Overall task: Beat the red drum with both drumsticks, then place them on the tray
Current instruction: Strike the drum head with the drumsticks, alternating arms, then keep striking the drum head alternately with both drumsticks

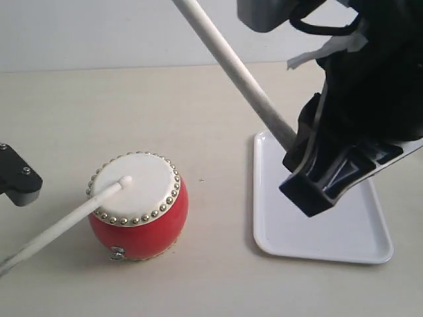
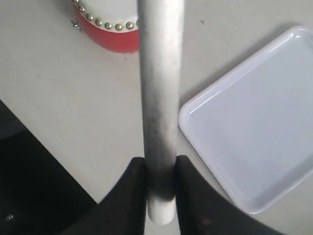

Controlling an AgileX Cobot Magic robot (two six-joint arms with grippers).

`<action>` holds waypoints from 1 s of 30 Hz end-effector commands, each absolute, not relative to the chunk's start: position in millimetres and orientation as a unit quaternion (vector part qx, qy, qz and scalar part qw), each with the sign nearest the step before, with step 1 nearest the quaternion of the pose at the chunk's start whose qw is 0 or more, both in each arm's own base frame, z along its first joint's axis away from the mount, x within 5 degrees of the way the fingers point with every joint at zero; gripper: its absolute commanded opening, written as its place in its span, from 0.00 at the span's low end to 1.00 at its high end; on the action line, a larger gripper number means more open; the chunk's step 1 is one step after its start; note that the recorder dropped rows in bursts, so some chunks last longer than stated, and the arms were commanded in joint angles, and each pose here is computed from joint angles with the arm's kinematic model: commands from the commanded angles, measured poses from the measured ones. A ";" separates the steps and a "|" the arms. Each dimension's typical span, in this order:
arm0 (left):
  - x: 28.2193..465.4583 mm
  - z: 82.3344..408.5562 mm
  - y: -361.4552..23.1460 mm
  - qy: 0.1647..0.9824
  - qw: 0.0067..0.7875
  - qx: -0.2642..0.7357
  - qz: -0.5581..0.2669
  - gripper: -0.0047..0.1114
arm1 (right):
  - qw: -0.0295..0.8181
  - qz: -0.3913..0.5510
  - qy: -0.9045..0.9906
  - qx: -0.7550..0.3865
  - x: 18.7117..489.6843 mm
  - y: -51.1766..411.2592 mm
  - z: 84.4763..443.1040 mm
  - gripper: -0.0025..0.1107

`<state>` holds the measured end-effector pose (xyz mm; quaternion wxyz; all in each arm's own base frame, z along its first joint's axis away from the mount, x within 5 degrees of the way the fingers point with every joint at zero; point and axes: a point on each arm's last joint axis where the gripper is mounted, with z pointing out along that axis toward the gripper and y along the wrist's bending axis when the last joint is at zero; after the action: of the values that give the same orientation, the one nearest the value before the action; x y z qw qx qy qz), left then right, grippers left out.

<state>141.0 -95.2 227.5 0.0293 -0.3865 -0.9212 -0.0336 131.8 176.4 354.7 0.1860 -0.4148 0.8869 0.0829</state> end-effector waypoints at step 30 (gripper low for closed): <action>155.7 205.8 -116.6 -0.918 0.102 -0.382 -0.008 0.04 | 0.183 0.177 0.865 -0.432 127.6 197.1 381.6 0.02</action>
<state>152.5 -111.3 217.7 0.0699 -0.3823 -0.9214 -0.0076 125.5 197.6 382.3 0.1799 -0.4342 0.8630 0.1852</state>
